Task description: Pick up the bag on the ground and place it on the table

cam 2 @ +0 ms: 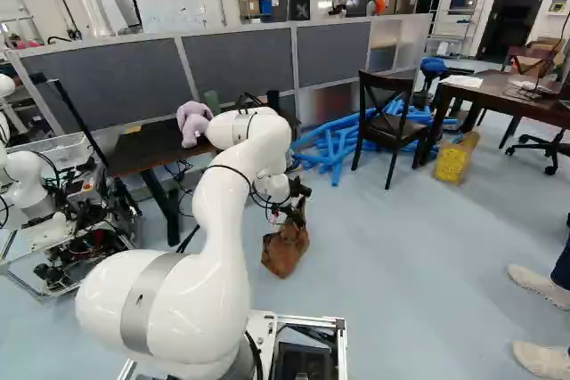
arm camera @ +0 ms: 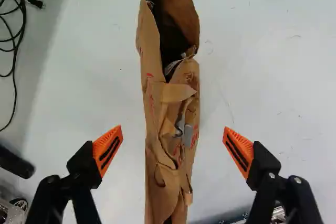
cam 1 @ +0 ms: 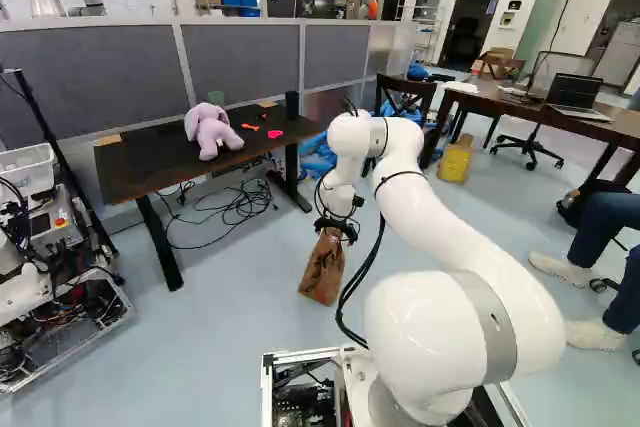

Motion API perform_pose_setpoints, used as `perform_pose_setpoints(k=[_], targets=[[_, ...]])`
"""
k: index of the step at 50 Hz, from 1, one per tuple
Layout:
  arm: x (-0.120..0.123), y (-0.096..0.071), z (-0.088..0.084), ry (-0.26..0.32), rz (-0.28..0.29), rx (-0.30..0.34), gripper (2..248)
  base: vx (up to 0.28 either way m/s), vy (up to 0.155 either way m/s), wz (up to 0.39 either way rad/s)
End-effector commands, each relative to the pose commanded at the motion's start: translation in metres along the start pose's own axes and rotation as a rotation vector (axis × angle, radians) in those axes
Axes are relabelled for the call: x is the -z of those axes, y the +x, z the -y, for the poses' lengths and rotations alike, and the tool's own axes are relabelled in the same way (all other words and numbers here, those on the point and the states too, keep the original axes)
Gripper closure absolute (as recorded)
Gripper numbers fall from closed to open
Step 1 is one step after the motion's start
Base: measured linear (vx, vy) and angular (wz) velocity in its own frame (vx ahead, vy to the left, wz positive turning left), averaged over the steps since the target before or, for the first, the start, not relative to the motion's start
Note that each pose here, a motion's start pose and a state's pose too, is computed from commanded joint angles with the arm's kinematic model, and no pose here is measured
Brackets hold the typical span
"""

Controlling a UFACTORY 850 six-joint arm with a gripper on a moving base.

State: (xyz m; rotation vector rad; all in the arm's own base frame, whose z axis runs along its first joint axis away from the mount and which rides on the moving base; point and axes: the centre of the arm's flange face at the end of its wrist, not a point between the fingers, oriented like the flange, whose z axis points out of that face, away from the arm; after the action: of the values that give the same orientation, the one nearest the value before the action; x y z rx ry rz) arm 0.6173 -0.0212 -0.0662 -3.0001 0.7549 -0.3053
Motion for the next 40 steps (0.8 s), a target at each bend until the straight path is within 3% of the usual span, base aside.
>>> perform_pose_setpoints(k=[16, 17, 21, 22, 27, 28, 32, 33, 37, 38, 40], targets=[[-0.024, -0.004, -0.002, -0.002, 0.004, 0.0, 3, 0.0, 0.0, 0.0], [-0.025, -0.004, -0.002, -0.002, 0.004, 0.0, 23, 0.0, 0.0, 0.0], [-0.03, -0.005, -0.002, -0.003, 0.005, 0.0, 23, 0.0, 0.0, 0.0], [-0.03, -0.005, -0.002, -0.003, 0.005, 0.0, 61, 0.0, 0.0, 0.0], [-0.032, -0.006, -0.002, -0.003, 0.005, 0.0, 61, 0.0, 0.0, 0.0], [-0.032, -0.006, -0.002, -0.003, 0.005, 0.0, 99, 0.0, 0.0, 0.0], [-0.032, -0.006, -0.002, -0.003, 0.005, 0.0, 99, 0.0, 0.0, 0.0], [-0.033, -0.006, -0.002, -0.003, 0.005, 0.0, 137, 0.0, 0.0, 0.0], [-0.033, -0.006, -0.002, -0.003, 0.005, 0.0, 137, 0.0, 0.0, 0.0], [-0.033, -0.006, -0.002, -0.003, 0.005, 0.0, 175, 0.0, 0.0, 0.0], [-0.033, -0.006, -0.002, -0.003, 0.005, 0.0, 175, 0.0, 0.0, 0.0]])
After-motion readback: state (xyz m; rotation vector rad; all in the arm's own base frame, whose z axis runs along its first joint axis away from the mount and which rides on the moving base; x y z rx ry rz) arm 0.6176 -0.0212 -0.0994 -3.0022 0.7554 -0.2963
